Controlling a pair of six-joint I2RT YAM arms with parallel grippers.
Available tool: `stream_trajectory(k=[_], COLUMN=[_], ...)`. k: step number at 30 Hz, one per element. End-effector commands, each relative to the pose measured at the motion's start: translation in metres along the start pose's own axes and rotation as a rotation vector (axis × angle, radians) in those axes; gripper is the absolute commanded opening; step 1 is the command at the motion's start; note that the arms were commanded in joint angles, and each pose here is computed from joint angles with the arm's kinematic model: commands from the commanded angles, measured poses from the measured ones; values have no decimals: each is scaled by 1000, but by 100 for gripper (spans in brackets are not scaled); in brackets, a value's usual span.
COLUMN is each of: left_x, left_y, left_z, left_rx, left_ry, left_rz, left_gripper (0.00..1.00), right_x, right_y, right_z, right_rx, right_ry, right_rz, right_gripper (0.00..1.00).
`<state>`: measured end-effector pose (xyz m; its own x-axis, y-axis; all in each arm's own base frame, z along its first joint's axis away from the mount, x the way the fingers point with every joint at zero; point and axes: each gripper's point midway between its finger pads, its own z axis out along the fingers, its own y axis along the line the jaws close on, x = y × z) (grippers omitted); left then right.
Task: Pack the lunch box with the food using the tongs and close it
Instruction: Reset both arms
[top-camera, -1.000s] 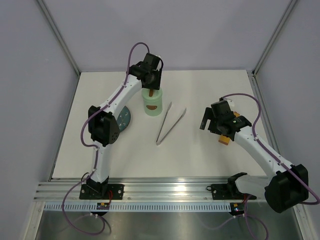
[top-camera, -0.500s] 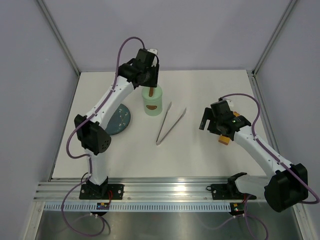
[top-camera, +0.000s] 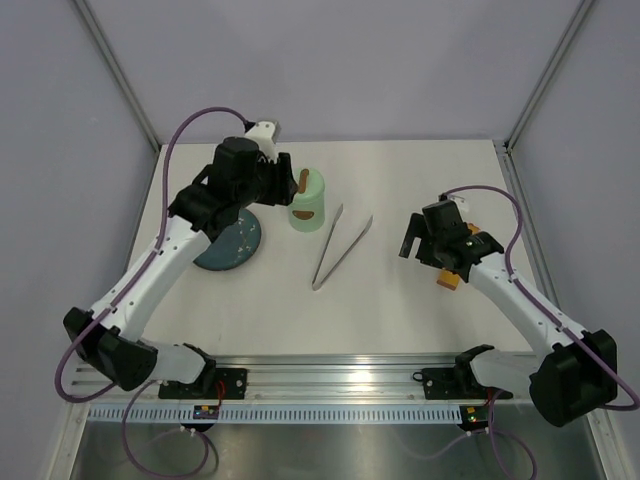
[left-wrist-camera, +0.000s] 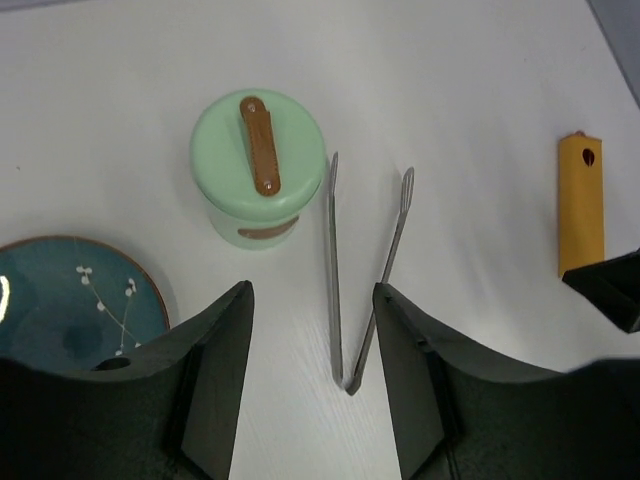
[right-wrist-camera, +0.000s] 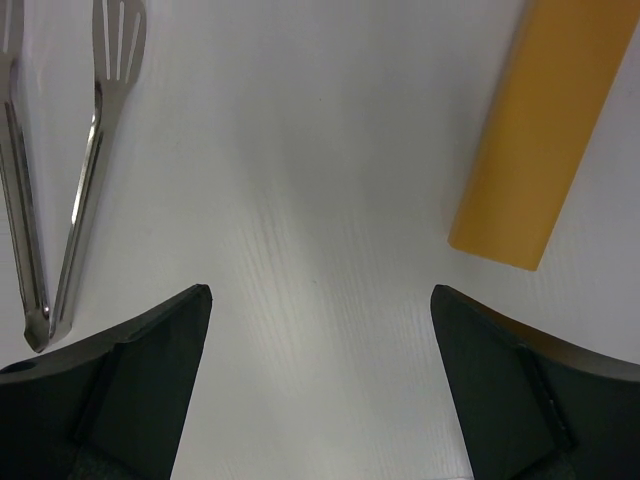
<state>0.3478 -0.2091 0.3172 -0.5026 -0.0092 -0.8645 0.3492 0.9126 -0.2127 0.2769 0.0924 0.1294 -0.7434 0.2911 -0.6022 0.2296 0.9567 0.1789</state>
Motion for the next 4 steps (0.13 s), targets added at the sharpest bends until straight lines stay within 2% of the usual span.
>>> stream_trajectory(k=[1, 4], left_x=[24, 44], left_y=[-11, -13], left_z=[-2, -4], left_rx=[92, 120], left_ry=[28, 62], left_rz=[3, -25], left_gripper=[54, 55], right_x=[-29, -34], right_y=[5, 8], right_z=[-11, -9], right_rx=[-20, -23], right_ry=[-112, -132], right_rz=[16, 28], right_gripper=[100, 99])
